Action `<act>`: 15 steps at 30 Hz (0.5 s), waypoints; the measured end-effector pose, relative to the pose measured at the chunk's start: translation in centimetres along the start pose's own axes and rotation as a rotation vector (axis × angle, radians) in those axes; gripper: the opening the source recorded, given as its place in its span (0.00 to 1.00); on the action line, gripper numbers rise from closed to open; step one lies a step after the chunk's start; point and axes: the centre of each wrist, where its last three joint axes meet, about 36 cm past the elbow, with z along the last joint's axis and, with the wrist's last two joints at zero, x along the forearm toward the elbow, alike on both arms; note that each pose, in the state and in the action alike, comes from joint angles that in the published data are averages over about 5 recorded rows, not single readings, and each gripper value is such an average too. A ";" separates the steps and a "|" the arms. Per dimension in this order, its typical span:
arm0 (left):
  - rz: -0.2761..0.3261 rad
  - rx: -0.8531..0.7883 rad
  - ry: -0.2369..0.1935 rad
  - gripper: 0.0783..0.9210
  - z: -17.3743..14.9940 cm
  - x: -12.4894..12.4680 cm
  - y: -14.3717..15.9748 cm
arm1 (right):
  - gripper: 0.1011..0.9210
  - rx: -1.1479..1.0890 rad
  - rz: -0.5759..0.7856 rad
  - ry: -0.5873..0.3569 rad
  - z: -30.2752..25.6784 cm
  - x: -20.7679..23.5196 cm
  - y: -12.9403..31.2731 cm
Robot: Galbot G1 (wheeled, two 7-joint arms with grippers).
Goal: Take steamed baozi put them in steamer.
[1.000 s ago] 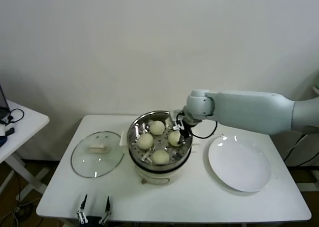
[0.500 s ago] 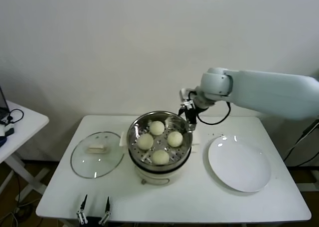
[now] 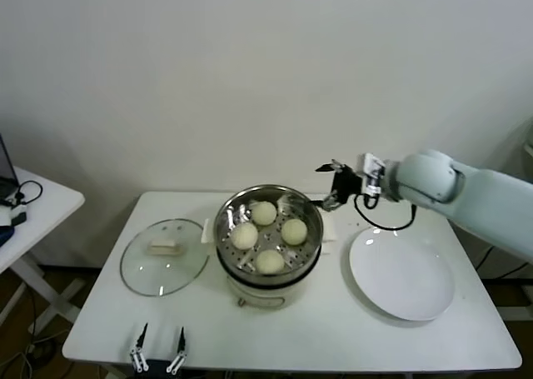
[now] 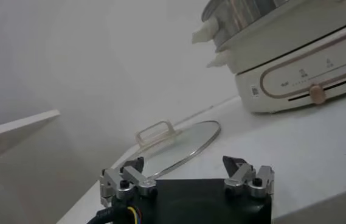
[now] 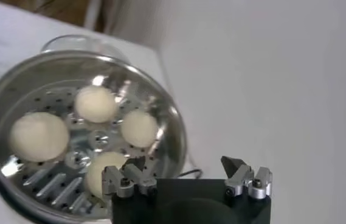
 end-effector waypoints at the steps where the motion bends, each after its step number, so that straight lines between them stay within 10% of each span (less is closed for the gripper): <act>1: 0.000 0.002 0.000 0.88 -0.1 -0.1 0.0 | 0.88 -0.020 0.029 -0.011 1.2 0.4 0.4; 15: -0.003 0.019 0.003 0.88 -0.8 -0.8 -0.2 | 0.88 -0.250 0.330 -0.260 12.5 1.9 7.5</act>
